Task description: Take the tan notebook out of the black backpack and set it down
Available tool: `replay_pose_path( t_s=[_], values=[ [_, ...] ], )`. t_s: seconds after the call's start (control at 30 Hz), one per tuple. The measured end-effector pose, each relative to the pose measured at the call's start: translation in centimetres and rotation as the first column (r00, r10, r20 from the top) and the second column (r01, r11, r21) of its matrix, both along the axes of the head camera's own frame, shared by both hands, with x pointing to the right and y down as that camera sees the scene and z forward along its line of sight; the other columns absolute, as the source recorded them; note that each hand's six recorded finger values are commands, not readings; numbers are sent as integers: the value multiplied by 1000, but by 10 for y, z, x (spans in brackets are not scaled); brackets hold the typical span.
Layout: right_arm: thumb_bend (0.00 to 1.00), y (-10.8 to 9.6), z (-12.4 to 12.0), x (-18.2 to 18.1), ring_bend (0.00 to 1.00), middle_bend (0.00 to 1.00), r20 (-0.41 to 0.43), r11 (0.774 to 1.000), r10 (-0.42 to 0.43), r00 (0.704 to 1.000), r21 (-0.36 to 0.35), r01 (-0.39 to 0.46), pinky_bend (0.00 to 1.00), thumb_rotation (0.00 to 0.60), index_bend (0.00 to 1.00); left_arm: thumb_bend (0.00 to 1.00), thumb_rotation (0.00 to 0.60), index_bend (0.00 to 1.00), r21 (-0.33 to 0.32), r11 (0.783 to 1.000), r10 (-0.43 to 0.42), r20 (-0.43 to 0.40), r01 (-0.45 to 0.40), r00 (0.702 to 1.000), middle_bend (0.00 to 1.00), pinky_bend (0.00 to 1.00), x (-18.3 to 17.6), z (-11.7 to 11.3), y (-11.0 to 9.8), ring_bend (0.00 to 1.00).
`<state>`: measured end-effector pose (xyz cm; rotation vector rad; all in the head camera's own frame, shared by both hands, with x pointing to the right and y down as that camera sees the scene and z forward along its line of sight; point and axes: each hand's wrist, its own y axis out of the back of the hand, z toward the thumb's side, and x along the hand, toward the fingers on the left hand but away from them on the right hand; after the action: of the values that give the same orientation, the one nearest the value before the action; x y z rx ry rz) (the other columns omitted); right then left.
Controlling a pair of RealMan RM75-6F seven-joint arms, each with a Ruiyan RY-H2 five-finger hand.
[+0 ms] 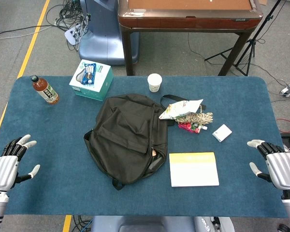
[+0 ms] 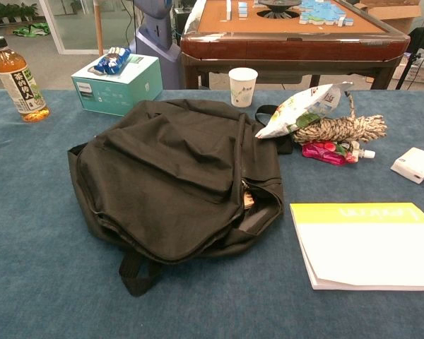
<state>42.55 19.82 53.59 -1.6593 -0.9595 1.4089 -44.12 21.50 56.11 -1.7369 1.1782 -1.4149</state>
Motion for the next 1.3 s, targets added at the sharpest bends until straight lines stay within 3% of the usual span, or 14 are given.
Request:
replay_pose_path(
  t_s=[0.23,0.5,0.63,0.87,0.97,1.3],
  values=[
    [306,-9,-11,2,287,281,2,999,7,1000,43,-7,405,600,297,254,600,224,-16,999,42,-30,-43,999,90,54,8,7,-4,72],
    [305,-27,-28,-2,287,281,-13,996,-11,1000,89,13,405,600,297,254,600,226,-45,980,188,-132,-196,973,90,54,37,24,-18,71],
    [306,-32,-32,-4,287,281,-22,995,-14,1000,94,16,405,600,297,254,600,223,-62,950,292,-177,-307,940,90,54,58,41,-26,66],
    [306,-33,-35,-6,287,281,-36,995,-12,999,96,15,404,600,297,253,600,208,-64,879,449,-219,-472,866,75,54,100,73,-30,54],
    [305,-33,-36,-5,287,281,-39,995,-8,999,96,12,404,600,297,253,600,193,-75,850,494,-229,-521,839,56,54,116,84,-30,42],
    [306,-28,-35,-2,287,281,-40,996,0,999,90,4,404,600,297,252,600,161,-89,796,567,-240,-599,788,18,46,152,111,-24,4]
  ],
)
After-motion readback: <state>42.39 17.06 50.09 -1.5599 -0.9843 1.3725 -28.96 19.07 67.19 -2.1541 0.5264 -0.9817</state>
